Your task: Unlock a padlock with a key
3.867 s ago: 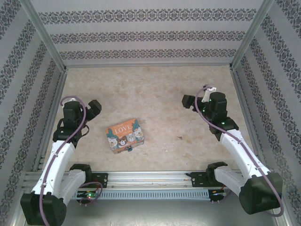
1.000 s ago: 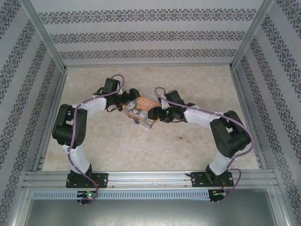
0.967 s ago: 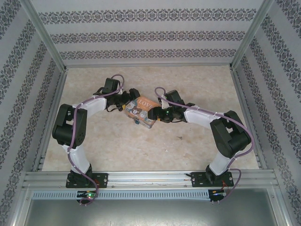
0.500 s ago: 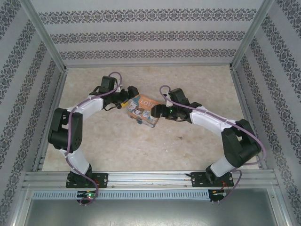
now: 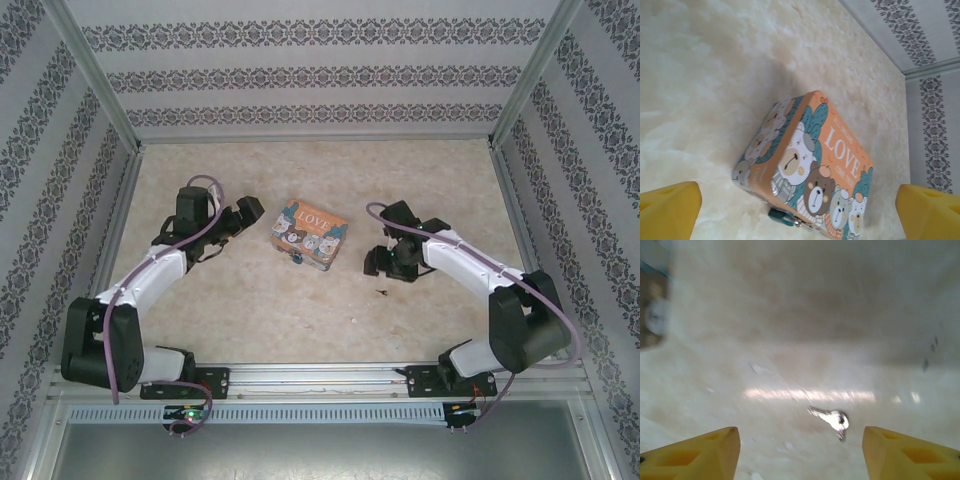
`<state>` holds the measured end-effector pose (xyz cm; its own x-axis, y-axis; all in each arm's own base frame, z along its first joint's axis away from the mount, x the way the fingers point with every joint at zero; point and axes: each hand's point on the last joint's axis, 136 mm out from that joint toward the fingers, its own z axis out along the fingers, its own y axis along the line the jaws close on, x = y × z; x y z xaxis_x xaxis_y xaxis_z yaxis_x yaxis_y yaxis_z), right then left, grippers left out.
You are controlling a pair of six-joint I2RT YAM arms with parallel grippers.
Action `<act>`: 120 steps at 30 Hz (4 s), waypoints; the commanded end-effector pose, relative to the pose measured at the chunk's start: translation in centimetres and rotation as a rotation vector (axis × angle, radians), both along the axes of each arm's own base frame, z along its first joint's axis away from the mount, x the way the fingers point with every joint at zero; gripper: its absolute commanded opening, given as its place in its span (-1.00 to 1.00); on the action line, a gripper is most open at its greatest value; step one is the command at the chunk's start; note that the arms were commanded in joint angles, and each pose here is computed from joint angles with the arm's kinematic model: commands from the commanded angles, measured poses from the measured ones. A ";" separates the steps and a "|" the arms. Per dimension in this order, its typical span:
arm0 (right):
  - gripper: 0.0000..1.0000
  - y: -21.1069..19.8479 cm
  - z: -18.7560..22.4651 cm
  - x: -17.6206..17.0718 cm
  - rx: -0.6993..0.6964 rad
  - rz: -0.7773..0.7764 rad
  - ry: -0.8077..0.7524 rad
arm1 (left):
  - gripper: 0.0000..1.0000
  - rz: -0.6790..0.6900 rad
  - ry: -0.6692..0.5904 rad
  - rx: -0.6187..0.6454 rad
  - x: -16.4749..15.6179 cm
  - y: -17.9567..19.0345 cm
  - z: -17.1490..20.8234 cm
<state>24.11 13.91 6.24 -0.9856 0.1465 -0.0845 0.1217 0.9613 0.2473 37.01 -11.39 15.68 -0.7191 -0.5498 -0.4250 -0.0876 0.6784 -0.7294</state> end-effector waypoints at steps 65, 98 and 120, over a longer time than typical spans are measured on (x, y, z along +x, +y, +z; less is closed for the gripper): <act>-1.00 10.8 13.1 11.5 0.799 -0.199 -0.495 | 0.29 -0.367 -0.396 -0.021 -1.3 -9.9 12.2; -1.00 14.7 13.8 9.9 0.856 -0.120 -0.450 | -0.38 -0.523 -0.273 -0.021 0.1 -18.3 7.0; -0.58 12.2 14.3 9.9 0.827 -0.104 -0.516 | -1.00 -0.509 -0.276 0.044 -0.2 -16.4 8.0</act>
